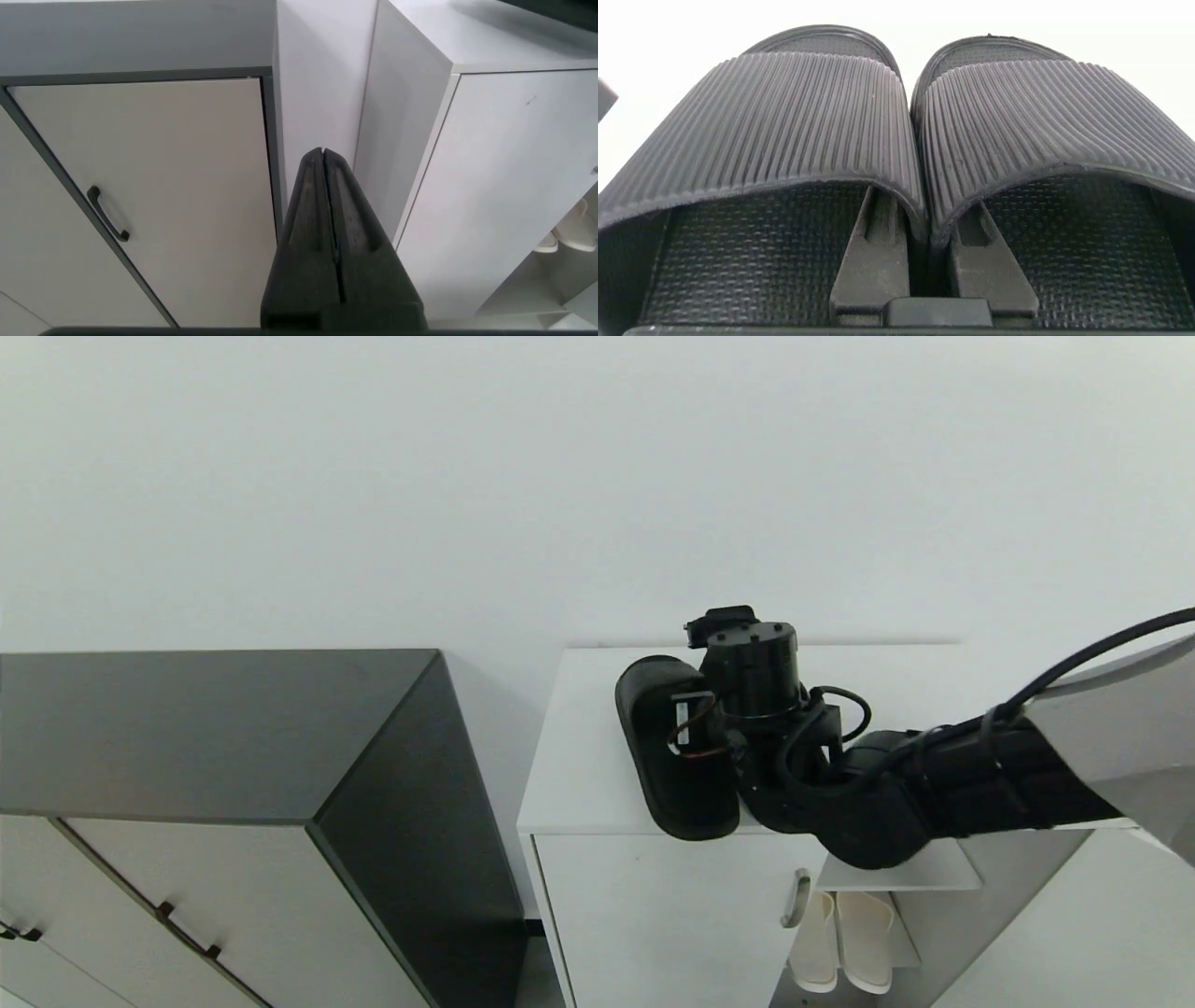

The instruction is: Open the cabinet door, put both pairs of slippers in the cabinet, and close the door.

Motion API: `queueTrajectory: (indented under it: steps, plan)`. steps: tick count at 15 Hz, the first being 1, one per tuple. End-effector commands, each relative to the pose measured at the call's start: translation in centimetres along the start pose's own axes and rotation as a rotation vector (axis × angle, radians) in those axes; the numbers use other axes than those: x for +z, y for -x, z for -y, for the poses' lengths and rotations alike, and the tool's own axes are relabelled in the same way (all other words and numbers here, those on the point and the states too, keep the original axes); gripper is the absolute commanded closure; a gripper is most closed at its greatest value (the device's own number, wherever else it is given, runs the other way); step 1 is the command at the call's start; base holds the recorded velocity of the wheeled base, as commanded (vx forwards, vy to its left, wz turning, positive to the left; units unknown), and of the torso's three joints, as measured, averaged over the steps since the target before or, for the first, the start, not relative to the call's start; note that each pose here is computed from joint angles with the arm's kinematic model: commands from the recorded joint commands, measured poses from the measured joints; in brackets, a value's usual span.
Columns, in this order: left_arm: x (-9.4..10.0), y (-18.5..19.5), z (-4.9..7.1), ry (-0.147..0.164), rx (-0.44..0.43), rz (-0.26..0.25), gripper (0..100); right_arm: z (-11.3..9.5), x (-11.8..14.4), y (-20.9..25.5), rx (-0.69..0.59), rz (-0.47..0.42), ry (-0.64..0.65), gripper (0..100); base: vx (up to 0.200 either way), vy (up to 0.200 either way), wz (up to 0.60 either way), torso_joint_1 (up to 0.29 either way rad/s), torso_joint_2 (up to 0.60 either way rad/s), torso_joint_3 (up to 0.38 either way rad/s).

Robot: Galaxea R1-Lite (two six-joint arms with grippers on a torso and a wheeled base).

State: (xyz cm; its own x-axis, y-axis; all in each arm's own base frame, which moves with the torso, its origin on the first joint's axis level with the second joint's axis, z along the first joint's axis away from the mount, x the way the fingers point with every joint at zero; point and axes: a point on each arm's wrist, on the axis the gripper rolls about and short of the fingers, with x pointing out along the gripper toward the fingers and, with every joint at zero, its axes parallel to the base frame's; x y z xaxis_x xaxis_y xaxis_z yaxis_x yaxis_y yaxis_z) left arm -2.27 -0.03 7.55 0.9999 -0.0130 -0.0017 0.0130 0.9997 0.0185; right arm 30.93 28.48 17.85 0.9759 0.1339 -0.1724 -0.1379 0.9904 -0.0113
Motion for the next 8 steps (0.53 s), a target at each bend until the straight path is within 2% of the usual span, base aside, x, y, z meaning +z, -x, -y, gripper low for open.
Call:
queueTrajectory:
  steps: [1, 3, 8]
  plan:
    - [0.0, 0.0, 0.0, 0.0, 0.001, 0.0, 100, 1.0, 1.6, 5.8, 0.118, 0.003, 0.004, 100, 0.0, 0.0, 0.0, 0.0, 0.0, 0.0]
    - [0.0, 0.0, 0.0, 0.0, 0.001, 0.0, 100, 1.0, 0.9, 8.7, 0.166, -0.018, 0.025, 100, 0.0, 0.0, 0.0, 0.0, 0.0, 0.0]
    - [0.0, 0.0, 0.0, 0.0, 0.001, 0.0, 100, 1.0, 1.1, 9.1, 0.171, -0.013, 0.02, 100, 0.0, 0.0, 0.0, 0.0, 0.0, 0.0]
